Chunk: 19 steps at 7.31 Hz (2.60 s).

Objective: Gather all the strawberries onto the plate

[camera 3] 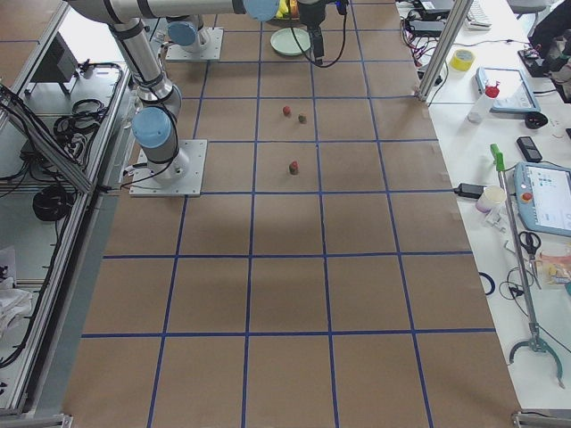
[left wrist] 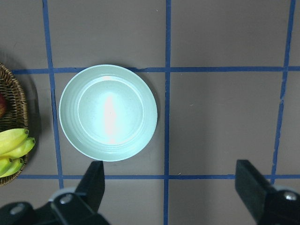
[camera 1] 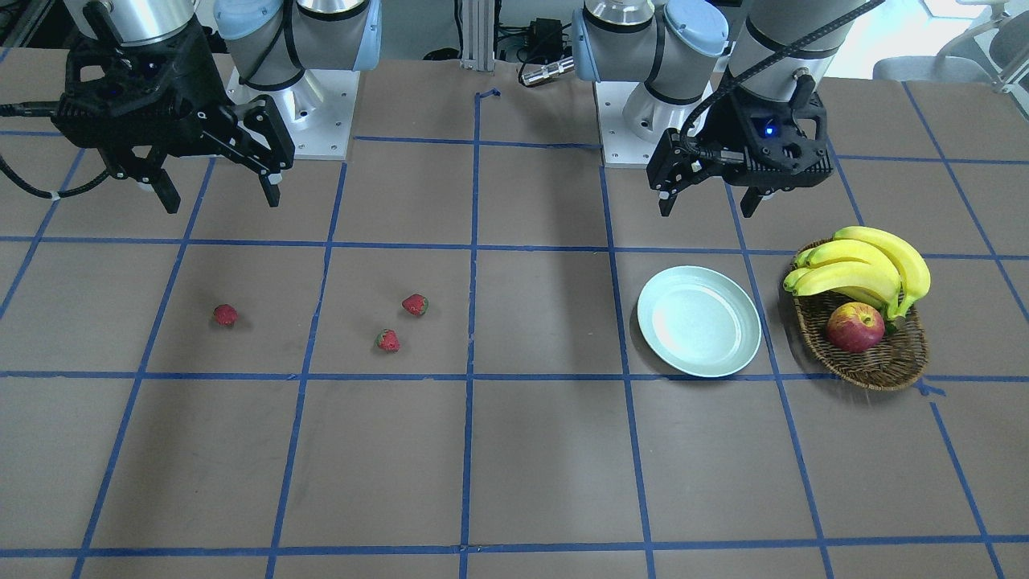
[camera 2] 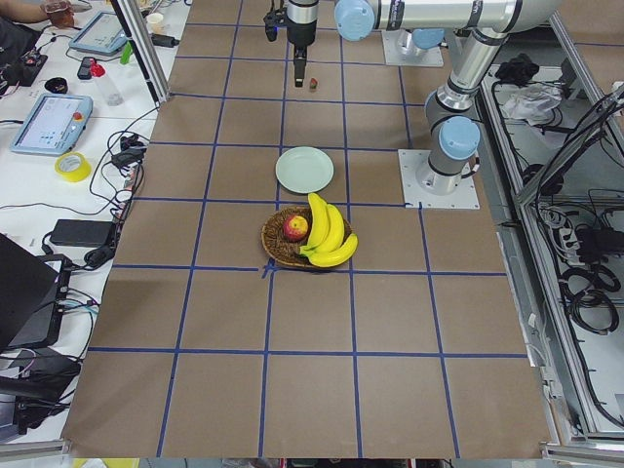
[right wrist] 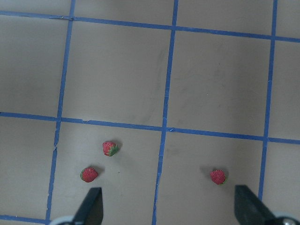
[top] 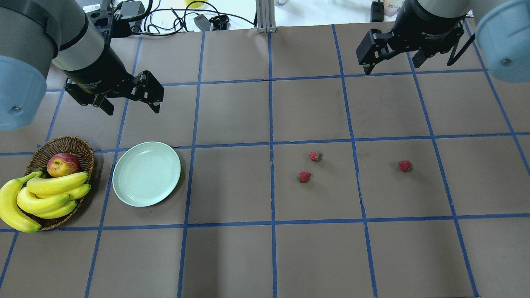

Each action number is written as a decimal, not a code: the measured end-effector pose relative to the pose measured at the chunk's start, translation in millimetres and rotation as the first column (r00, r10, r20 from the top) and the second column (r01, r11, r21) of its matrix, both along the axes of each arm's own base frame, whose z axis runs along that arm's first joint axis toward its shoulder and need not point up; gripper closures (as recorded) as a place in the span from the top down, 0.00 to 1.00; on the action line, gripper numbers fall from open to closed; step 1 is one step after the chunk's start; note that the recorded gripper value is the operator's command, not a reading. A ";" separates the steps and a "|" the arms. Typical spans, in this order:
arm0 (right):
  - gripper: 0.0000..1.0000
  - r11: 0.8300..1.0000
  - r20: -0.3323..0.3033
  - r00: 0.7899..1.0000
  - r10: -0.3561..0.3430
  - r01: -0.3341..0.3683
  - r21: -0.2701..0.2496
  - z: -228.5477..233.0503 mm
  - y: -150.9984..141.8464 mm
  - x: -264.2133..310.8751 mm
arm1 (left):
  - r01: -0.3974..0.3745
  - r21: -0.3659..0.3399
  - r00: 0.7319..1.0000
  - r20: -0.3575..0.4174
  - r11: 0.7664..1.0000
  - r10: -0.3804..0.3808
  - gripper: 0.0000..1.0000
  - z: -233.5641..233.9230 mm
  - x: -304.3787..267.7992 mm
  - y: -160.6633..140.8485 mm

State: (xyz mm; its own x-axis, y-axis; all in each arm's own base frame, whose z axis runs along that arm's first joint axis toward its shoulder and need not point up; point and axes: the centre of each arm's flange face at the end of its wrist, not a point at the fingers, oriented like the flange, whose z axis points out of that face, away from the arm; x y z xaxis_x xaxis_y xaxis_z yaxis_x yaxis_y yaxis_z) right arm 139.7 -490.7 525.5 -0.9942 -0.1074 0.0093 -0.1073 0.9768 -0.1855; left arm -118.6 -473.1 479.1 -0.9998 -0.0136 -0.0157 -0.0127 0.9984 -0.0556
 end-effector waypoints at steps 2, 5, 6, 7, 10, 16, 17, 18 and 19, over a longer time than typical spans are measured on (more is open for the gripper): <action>1.00 1.000 -0.003 1.000 -0.002 0.002 -0.001 -1.2 -0.3 -0.3 | -0.001 0.005 1.000 0.005 1.000 0.001 1.00 -2.0 0.9 0.7; 1.00 1.000 0.002 1.000 -0.001 0.001 -0.001 -1.6 -0.5 0.2 | -0.004 0.003 1.000 0.024 1.000 0.004 1.00 0.3 3.9 0.5; 1.00 1.000 0.002 1.000 -0.001 0.001 -0.001 -1.8 -0.5 0.1 | -0.005 -0.001 0.999 0.036 1.000 0.005 1.00 -1.3 5.5 -0.5; 1.00 1.000 0.004 1.000 0.000 0.000 0.000 -2.3 -0.6 0.1 | -0.005 -0.006 0.999 0.043 1.000 0.006 1.00 -3.4 6.1 -2.3; 1.00 1.000 -0.009 1.000 -0.010 0.011 0.029 -5.7 -4.3 -6.1 | -0.007 0.011 0.999 0.035 1.000 0.007 1.00 -17.7 5.6 -3.3; 1.00 0.999 0.069 0.998 -0.005 0.002 0.046 -11.6 -5.2 6.4 | -0.011 0.007 0.999 0.041 1.000 0.011 1.00 -16.9 4.8 0.6; 1.00 0.999 0.071 0.997 -0.006 0.003 0.045 -11.7 -5.6 6.5 | -0.010 0.005 0.999 0.042 1.000 0.010 1.00 -16.7 4.8 0.8; 1.00 0.999 0.074 0.997 -0.008 0.004 0.046 -12.3 -5.7 6.6 | -0.009 0.005 0.999 0.042 1.000 0.009 1.00 -16.7 4.9 0.9; 1.00 0.999 0.079 0.997 -0.008 0.004 0.048 -13.4 -5.7 7.1 | -0.009 0.005 0.999 0.042 1.000 0.009 1.00 -16.9 4.9 1.0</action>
State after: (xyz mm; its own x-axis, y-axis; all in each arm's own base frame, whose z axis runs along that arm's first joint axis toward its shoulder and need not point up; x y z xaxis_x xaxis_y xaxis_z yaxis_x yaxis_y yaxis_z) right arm 146.8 -496.4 512.1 -0.9922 -0.0997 -0.0749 -0.0880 0.9853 -0.1464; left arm -113.8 -472.1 462.2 -0.9981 -0.0225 -0.0577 -0.0196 0.9985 -0.0512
